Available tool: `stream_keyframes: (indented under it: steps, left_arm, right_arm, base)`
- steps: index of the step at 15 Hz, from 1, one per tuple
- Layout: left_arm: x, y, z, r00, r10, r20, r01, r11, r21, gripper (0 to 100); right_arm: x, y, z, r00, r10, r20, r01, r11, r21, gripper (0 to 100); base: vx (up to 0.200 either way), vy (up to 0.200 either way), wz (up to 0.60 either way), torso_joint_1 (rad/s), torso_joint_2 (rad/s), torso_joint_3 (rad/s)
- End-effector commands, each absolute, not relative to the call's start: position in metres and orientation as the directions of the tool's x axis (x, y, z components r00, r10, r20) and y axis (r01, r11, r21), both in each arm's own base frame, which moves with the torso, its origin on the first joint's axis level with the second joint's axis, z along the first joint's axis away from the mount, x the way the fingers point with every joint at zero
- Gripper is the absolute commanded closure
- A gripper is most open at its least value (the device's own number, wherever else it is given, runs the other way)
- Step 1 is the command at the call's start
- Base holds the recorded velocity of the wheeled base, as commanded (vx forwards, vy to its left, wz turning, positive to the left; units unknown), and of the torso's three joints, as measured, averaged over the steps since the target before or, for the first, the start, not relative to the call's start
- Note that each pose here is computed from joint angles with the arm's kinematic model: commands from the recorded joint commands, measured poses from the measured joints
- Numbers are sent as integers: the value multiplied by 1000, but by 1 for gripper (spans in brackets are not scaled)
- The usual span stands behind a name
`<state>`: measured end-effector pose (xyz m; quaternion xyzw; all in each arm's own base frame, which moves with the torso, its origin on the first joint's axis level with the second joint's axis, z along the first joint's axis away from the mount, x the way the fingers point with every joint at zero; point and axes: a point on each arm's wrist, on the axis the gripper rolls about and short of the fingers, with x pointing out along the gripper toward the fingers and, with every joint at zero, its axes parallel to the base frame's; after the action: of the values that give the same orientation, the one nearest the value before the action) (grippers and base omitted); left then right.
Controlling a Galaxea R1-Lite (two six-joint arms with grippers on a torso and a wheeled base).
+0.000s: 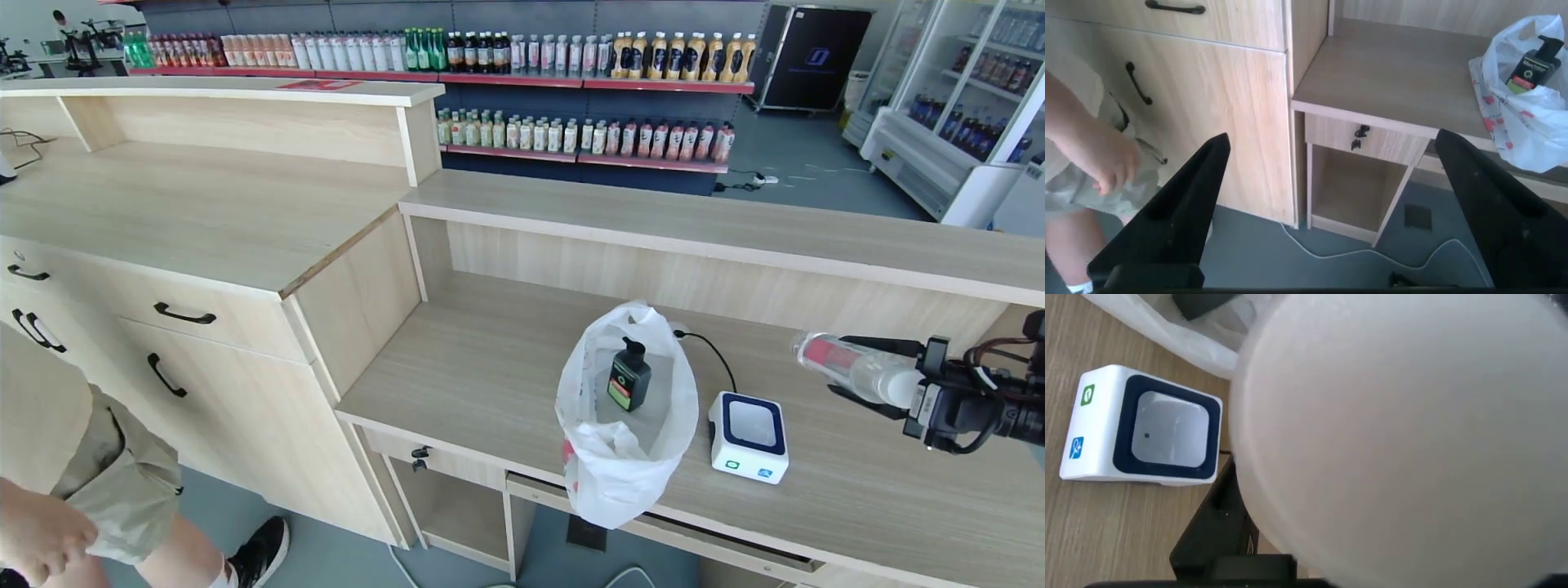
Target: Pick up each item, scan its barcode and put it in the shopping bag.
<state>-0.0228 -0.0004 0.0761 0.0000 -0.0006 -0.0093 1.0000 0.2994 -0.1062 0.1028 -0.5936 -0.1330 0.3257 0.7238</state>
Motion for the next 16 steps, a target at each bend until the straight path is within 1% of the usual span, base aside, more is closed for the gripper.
stream_keyframes:
  steps: [1, 9, 16]
  left_arm:
    - [-23, 0, 76, 1000, -18, 2, 18, 1000, 0, 0]
    - [-23, 0, 76, 1000, -18, 2, 18, 1000, 0, 0]
    - [-23, 0, 76, 1000, -18, 2, 18, 1000, 0, 0]
  right_arm:
    - [298, -107, 96, 749, 630, -207, -338, 94, -936, 100]
    - [296, -106, 78, 734, 633, -246, -409, 124, -904, 100]
    - [297, -107, 68, 729, 633, -261, -428, 123, -896, 100]
  base:
    - [0, 0, 0, 0, 0, 0]
    - [0, 0, 0, 0, 0, 0]
    - [0, 0, 0, 0, 0, 0]
